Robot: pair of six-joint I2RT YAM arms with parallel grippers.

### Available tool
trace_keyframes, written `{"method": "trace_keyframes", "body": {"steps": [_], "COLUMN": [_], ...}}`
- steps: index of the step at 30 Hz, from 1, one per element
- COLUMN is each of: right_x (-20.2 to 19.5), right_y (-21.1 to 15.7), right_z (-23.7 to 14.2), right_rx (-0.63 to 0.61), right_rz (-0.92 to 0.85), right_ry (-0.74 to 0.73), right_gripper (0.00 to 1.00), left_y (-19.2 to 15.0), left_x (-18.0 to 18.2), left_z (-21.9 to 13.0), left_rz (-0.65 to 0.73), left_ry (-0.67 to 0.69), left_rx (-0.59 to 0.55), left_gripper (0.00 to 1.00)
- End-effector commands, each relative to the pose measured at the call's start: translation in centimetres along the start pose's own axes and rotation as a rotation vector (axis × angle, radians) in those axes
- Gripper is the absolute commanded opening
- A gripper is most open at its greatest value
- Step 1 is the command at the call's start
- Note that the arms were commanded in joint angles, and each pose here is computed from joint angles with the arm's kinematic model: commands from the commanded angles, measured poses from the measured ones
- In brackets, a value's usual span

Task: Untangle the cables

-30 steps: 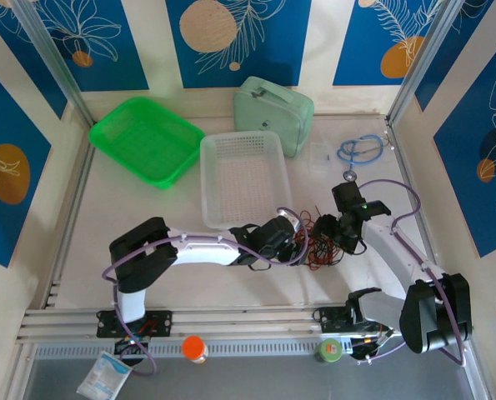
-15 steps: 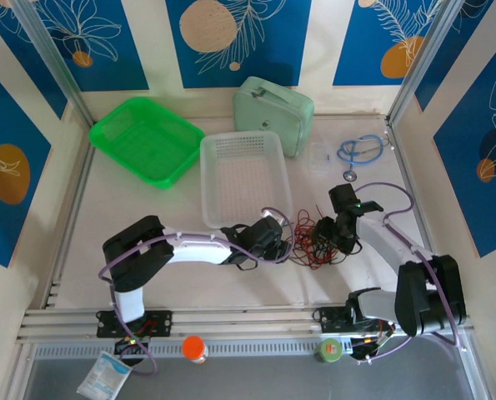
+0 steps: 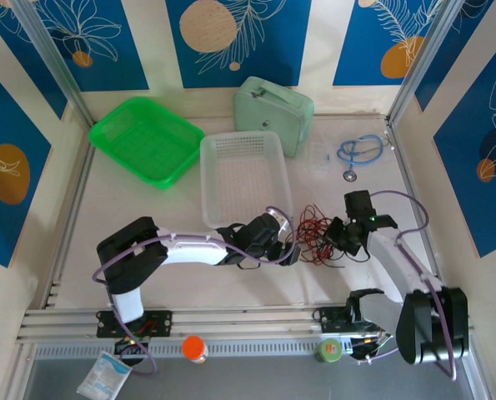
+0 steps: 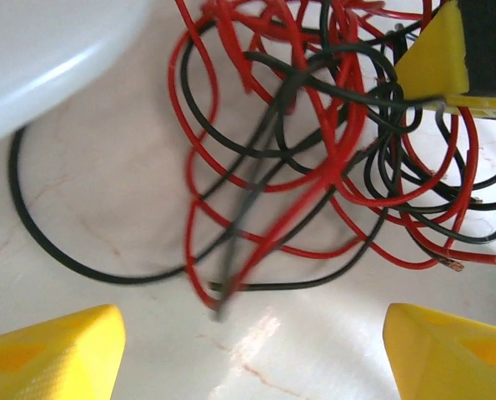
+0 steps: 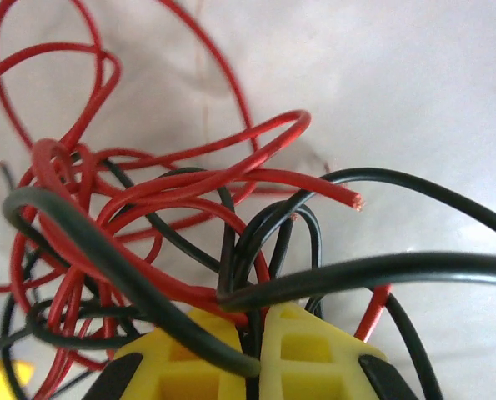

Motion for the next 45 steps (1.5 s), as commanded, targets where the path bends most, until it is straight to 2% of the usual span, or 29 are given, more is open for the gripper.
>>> {"method": "trace_keyframes", "body": {"steps": [1,9,16,19,24,28,34,39,43,45], "right_x": [-0.4,-0.5,0.7,1.0,1.2,1.1,-0.2,-1.7,-2.2,-2.5], "right_y": [-2.1,-3.4,-3.6,-3.6,-3.8,-3.8,-2.3,0.3,1.4,1.8], "right_z": [-0.6,-1.2,-3.4,-4.3,-4.9,-5.6,-6.2,-5.4,-4.0,-3.3], "right_rx": [0.086,0.146,0.169,0.172,0.197,0.194,0.090,-0.042,-0.071,-0.072], "right_rz": [0.058,0.111,0.134,0.140,0.165,0.170,0.188,0.274,0.319,0.309], "right_ry": [0.053,0.133,0.232,0.261,0.308,0.323,0.249,0.186,0.163,0.136], "right_gripper": [0.00,0.00,0.00,0.00,0.00,0.00,0.00,0.00,0.00,0.07], "left_y": [2.5,5.2,4.7,4.6,5.2,5.6,5.0,2.6,0.7,0.1], "left_x": [-2.2,-4.1,-3.5,-3.5,-4.2,-4.5,-3.7,-1.9,-1.1,-1.1], "left_z": [-0.2,1.7,3.5,3.5,3.0,2.6,1.2,0.2,0.2,0.6], "left_rz": [0.020,0.030,0.022,0.025,0.038,0.052,0.047,0.020,-0.004,-0.005], "left_ry": [-0.113,-0.198,-0.170,-0.174,-0.206,-0.205,-0.143,-0.054,-0.023,-0.018], "left_rx": [-0.065,-0.116,-0.093,-0.101,-0.142,-0.159,-0.141,-0.091,-0.058,-0.044], "left_gripper": [0.83,0.85,0.80,0.67,0.25,0.02,0.00,0.00,0.00,0.00]}}
Point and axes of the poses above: each hand's point on the last joint's axis, 136 mm out from that joint toward the fingers, its own z axis out along the fingers, its own x axis along the line the jaws close on, y = z × x, the point moved 2 cm from there along -z, back along the fingers, and after that the axes turned 14 degrees about z, right-handed, at the moved point
